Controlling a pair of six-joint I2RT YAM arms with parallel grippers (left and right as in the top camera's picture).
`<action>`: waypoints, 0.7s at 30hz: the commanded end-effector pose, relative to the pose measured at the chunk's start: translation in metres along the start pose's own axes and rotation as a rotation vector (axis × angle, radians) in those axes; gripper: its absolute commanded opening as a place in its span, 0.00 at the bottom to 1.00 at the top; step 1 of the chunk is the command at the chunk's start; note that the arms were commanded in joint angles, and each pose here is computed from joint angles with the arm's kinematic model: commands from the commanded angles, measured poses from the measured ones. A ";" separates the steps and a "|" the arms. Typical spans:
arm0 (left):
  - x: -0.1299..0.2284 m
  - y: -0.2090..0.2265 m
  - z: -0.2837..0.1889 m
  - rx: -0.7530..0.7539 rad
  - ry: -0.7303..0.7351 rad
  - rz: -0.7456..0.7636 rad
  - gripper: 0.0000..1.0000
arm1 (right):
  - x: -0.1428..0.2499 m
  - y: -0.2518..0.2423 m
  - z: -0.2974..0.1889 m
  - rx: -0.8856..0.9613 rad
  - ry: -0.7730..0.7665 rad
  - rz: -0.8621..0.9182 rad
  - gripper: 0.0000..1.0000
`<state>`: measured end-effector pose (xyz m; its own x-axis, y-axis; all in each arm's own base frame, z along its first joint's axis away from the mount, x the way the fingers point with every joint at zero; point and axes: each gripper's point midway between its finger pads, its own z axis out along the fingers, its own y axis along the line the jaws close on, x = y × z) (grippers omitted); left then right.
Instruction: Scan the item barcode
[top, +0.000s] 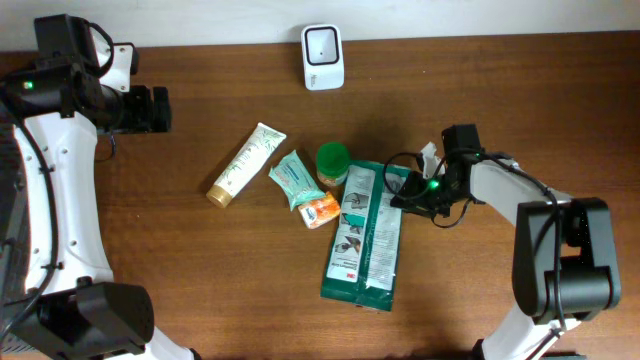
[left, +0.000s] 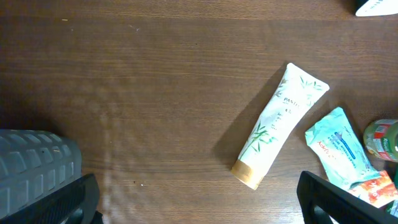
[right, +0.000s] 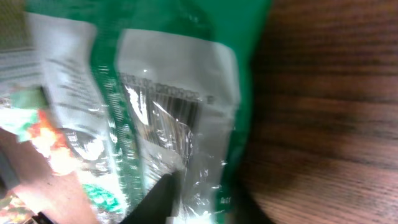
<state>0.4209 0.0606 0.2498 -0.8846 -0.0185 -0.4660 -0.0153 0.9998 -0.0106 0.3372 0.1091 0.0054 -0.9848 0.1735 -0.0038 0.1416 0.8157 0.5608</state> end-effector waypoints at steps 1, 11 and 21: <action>-0.005 0.001 -0.014 -0.009 -0.035 0.014 0.99 | 0.008 -0.005 0.005 -0.018 0.029 -0.018 0.04; -0.005 0.001 -0.014 -0.009 -0.035 0.014 0.99 | -0.068 0.032 -0.073 0.051 -0.174 -0.331 0.48; -0.005 0.001 -0.014 -0.009 -0.035 0.014 0.99 | 0.047 -0.028 -0.023 -0.019 0.152 -0.106 0.73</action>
<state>0.4208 0.0606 0.2498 -0.8848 -0.0185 -0.4657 -0.0153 0.9998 -0.0107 0.2955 0.0777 0.0161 -0.9982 0.0236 0.0553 0.0501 0.8339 0.5497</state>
